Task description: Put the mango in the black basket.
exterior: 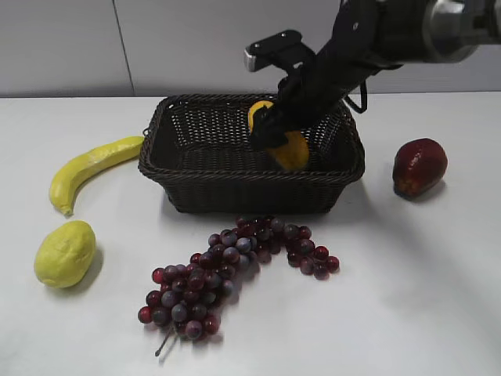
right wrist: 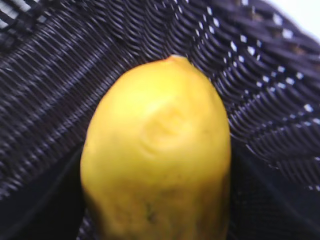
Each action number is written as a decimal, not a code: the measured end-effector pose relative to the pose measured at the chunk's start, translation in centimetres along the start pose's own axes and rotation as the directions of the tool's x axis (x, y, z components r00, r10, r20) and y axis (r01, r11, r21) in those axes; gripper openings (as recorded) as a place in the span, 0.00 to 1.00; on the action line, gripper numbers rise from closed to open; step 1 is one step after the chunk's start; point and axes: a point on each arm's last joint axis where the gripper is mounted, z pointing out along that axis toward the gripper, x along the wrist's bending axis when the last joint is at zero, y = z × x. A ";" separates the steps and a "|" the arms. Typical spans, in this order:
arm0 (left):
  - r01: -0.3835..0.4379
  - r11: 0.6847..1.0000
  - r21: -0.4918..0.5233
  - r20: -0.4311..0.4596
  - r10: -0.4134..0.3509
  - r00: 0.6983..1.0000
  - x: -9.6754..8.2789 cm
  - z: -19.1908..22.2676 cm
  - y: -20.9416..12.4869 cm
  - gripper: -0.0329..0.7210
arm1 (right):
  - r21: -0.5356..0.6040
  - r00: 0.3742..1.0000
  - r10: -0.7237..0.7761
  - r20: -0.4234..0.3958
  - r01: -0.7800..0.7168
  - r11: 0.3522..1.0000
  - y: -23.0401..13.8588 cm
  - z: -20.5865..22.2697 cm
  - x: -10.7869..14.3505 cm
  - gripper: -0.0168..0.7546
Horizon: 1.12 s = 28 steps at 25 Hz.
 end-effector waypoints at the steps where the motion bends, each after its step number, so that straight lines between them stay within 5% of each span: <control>1: 0.000 1.000 0.000 0.000 0.000 1.000 0.0 0.0 0.0 0.78 | 0.011 1.000 0.001 -0.001 -0.001 1.000 -0.4 0.6 0.0 0.78; 11: 0.000 1.000 0.000 0.000 0.000 1.000 0.0 0.0 0.0 0.78 | 0.026 0.999 -0.044 -0.008 0.045 0.999 0.9 -0.1 -0.2 0.88; 19: 0.000 1.000 0.000 0.000 0.000 1.000 0.0 0.0 0.0 0.78 | -0.121 0.995 -0.079 0.062 0.086 0.989 7.4 -14.8 0.3 0.83; 28: 0.000 1.000 0.000 0.000 0.000 1.000 0.0 0.0 0.0 0.78 | 0.018 0.928 0.131 0.349 -0.146 0.989 4.2 -27.4 0.1 0.79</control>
